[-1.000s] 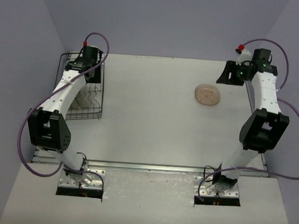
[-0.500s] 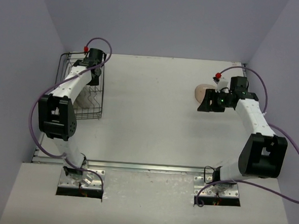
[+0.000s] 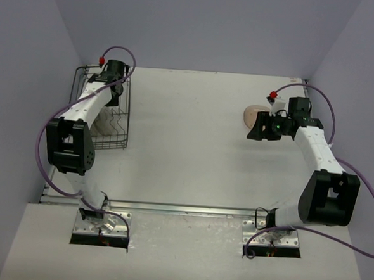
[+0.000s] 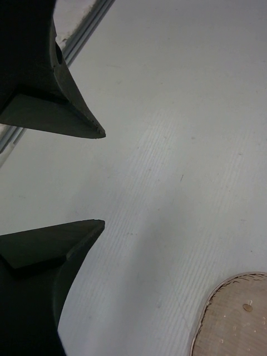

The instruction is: Unload the plates from the dish rack

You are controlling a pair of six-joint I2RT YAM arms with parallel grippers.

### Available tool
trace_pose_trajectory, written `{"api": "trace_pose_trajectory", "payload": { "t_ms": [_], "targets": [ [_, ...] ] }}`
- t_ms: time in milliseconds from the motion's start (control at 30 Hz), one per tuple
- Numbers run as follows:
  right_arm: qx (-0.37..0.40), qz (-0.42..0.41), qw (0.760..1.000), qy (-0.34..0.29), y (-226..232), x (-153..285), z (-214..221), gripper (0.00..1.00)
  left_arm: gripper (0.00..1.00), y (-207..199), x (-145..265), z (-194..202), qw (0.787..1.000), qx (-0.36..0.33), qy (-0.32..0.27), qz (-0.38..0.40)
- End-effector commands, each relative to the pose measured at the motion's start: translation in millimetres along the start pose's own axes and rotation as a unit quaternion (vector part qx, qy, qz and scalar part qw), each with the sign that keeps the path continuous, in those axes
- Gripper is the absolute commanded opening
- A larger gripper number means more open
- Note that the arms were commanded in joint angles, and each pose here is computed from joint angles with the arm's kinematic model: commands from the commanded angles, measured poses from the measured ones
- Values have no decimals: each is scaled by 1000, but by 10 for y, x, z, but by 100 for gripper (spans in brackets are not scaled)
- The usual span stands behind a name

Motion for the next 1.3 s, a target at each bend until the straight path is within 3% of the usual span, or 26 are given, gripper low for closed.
{"api": "trace_pose_trajectory", "payload": {
  "t_ms": [0, 133, 267, 400, 667, 833, 1000, 1133, 1167, 1200, 1267],
  "targets": [
    [25, 1, 999, -30, 41, 58, -144, 61, 40, 27, -107, -40, 1000, 17, -1, -8],
    [23, -1, 999, -29, 47, 53, -130, 61, 37, -1, -153, 6, 1000, 10, 7, -8],
    [22, -1, 999, -30, 48, 50, -132, 61, 14, -3, -162, 5, 1000, 4, 8, -8],
    [22, -2, 999, -32, 55, 56, -143, 61, 0, 23, -106, -43, 1000, 5, 0, -4],
    [20, -4, 999, -41, 80, 90, -186, 61, 0, 317, 264, -454, 997, 19, -65, -24],
    [17, -12, 998, -51, 123, 118, -259, 61, 0, 739, 796, -943, 987, 39, -146, -56],
    [10, -30, 997, -66, 208, 168, -383, 61, 0, 1018, 1247, -1187, 977, 51, -200, -57],
    [0, -62, 994, -93, 356, 252, -557, 61, 0, 811, 1592, -1160, 970, 49, -222, 88],
    [-4, -72, 992, -99, 407, 265, -607, 61, 0, 653, 1684, -1123, 962, 39, -225, 151],
    [-11, -89, 990, -110, 500, 295, -698, 61, 0, 385, 1859, -1023, 941, 15, -223, 256],
    [-11, -107, 987, -119, 607, 331, -794, 61, 0, 250, 2014, -923, 920, 1, -225, 322]
  ]
}}
Point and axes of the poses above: each gripper's point midway between its finger pads, its own x axis back along the fingers, its own y axis along the line the jaws close on, z = x × y, the point moved 2 cm from there along x, back along the fingers, and after that the axes turned 5 degrees about x, right-handed, at the moved point
